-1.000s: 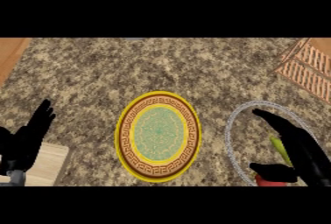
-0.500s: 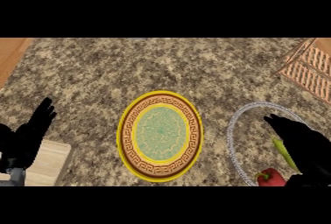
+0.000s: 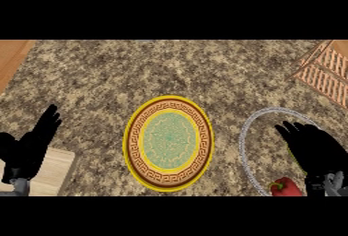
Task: Pick the pear from the placemat and place it in the tiered shelf
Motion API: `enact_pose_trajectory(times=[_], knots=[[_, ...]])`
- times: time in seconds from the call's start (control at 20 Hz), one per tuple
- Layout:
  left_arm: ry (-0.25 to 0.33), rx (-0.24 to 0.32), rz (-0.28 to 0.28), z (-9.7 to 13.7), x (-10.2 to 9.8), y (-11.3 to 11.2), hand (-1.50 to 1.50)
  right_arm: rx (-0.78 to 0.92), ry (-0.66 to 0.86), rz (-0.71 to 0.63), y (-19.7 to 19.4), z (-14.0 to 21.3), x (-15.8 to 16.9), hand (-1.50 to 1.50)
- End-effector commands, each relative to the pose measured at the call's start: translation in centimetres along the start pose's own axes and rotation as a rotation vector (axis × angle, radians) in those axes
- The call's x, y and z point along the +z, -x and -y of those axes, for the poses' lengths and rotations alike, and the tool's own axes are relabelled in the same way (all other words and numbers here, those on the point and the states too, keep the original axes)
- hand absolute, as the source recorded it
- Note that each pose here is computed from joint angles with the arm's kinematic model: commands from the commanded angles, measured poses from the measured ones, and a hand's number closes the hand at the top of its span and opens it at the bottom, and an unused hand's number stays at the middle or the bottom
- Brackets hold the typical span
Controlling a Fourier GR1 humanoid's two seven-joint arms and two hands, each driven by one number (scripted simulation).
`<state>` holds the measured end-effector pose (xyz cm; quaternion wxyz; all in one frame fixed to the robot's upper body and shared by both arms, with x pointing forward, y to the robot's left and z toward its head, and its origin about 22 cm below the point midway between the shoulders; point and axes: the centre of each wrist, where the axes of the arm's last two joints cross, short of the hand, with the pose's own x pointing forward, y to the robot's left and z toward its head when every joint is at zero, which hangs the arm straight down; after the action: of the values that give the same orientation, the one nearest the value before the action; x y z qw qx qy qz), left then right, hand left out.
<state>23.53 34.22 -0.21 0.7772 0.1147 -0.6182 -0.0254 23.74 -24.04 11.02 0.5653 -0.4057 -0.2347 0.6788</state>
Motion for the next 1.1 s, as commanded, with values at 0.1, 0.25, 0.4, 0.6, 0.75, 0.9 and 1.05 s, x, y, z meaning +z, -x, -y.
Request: enact_pose_trajectory(times=[0.1, 0.25, 0.4, 0.6, 0.75, 0.9, 1.05], knots=[[-0.009, 0.003, 0.003, -1.8, 1.2, -0.5, 0.0, 0.081, -0.066, -0.029, 0.0, 0.0, -1.2, -1.5], [-0.012, 0.001, -0.005, 0.1, -0.8, 1.1, 0.0, 0.068, -0.057, -0.039, -0.1, 0.2, -4.5, -1.5], [-0.03, -0.012, 0.006, -1.3, -0.5, 0.3, 0.0, 0.101, -0.062, -0.062, 0.3, -2.5, -3.7, -1.5], [-0.01, 0.004, -0.004, 0.7, 0.2, 1.2, 0.0, 0.092, -0.06, -0.071, 1.9, -1.8, -4.3, -1.5], [-0.011, 0.013, 0.005, 0.0, 0.2, -0.2, 0.0, 0.094, -0.052, -0.063, 1.9, -2.8, -5.8, -1.5], [-0.022, 0.008, 0.003, -0.7, 2.5, -0.1, 0.0, 0.088, -0.05, -0.039, 3.2, -3.8, -7.1, -1.5], [-0.01, 0.002, 0.006, 0.5, -1.3, -2.0, 0.0, 0.075, -0.041, -0.037, 2.5, -4.2, -7.8, -1.5]])
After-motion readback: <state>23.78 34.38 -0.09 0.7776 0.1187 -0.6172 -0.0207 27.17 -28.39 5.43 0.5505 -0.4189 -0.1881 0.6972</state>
